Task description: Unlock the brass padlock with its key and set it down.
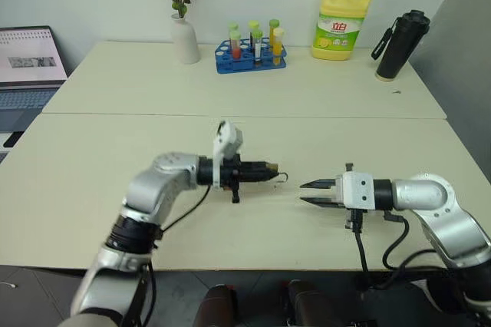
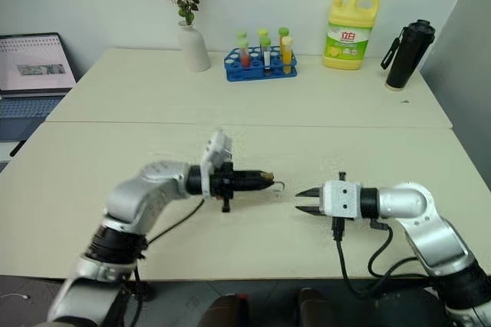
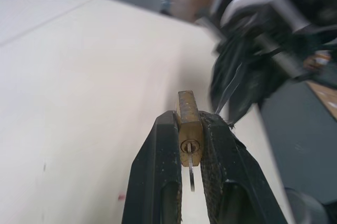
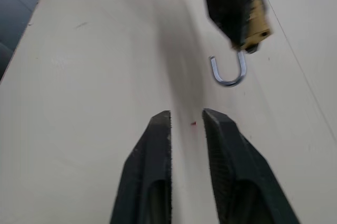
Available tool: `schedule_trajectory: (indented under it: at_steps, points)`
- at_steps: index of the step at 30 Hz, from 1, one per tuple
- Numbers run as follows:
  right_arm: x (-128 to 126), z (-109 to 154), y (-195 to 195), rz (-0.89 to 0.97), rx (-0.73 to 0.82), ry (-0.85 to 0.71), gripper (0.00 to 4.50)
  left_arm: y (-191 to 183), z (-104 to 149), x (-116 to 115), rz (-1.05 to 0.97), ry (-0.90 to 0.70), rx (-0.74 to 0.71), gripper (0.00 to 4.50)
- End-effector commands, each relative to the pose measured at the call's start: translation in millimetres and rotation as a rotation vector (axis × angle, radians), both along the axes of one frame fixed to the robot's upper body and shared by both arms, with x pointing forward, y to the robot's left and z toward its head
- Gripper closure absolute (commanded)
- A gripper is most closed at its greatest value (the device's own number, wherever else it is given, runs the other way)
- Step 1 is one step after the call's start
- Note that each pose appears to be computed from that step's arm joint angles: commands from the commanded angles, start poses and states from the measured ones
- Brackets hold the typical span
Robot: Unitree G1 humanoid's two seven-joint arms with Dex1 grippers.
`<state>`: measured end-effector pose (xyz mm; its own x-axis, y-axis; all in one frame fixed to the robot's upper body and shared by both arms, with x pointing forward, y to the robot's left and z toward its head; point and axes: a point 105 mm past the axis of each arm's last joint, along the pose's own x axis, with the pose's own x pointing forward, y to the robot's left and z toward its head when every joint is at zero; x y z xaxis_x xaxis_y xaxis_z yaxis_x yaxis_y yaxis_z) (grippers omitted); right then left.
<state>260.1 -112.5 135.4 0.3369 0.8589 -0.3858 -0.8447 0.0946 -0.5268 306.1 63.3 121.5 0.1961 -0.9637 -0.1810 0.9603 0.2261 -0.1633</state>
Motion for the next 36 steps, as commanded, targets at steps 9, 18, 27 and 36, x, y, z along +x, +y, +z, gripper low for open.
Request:
schedule_trajectory:
  at_steps: [9,18,27,36]
  points:
    - [13,4,-2,-0.144,-0.048,-0.119,0.00,-10,-23,19,0.077,-0.047,0.037,4.32]
    - [11,2,2,-0.129,-0.061,-0.084,0.00,-14,-24,31,0.093,-0.051,0.058,4.32]
    - [9,-1,-4,-0.133,-0.087,-0.063,0.00,-6,-12,43,0.136,-0.075,0.052,2.19]
    - [6,-3,-8,-0.161,-0.075,-0.013,0.00,13,15,39,0.107,-0.225,0.056,1.28]
